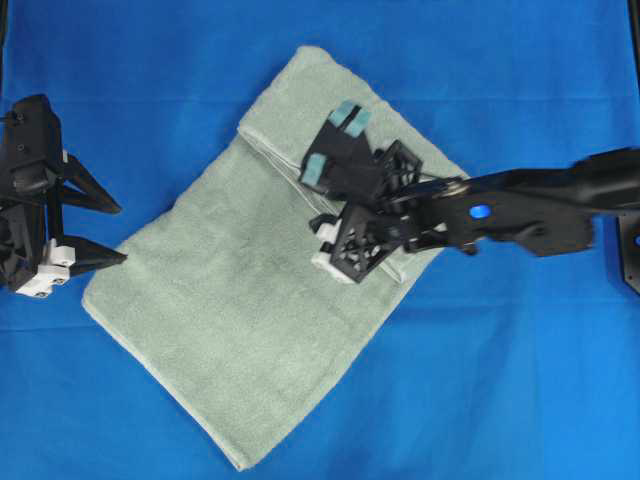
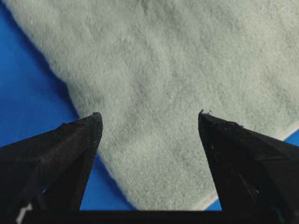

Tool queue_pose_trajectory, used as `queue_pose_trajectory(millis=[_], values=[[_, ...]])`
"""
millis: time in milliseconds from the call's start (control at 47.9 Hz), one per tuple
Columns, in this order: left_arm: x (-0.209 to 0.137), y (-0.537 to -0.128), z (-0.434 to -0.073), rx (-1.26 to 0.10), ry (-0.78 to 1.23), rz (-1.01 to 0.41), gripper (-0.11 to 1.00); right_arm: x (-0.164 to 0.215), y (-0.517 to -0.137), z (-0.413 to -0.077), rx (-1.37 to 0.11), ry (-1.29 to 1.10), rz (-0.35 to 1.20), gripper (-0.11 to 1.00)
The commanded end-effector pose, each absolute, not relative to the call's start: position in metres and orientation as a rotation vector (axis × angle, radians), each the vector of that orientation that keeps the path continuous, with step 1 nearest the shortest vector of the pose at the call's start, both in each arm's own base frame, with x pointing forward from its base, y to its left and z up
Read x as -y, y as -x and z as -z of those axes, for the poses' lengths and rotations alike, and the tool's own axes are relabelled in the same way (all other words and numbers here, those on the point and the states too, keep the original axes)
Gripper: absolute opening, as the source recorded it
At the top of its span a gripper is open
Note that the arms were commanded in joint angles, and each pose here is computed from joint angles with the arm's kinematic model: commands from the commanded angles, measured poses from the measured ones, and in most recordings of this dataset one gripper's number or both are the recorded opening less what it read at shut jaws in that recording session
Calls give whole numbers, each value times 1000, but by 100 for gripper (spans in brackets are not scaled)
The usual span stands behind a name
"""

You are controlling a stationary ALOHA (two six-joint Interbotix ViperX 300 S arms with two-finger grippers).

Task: Fold a bath towel.
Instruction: 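Release the folded corner and withdraw the right gripper to the right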

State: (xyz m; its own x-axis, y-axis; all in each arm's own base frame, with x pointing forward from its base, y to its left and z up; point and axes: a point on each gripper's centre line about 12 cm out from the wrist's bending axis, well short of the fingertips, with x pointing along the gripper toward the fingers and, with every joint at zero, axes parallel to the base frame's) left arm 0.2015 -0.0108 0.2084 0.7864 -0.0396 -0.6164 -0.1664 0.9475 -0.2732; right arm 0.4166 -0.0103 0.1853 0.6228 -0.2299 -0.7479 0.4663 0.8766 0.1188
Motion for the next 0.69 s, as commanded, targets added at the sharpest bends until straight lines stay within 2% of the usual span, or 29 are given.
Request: queue_pose_trajectory(millis=[0,125,230,481,669], values=[[13,-205,-214,-637,304,-48,78,11,-404,-224,-723,-296,394,58],[18,-207,-217,-611,232,2,78,24,-373,-250,-678,-245,430,58],[25,-208,-219,-589,150,58,78,38,-343,-256,-658,-236,464,58],[31,-209,-220,-569,26,120,78,61,-267,-255,-576,-190,496,58],[40,-209,-219,-563,-54,184,78,57,-241,-248,-542,-180,463,58]])
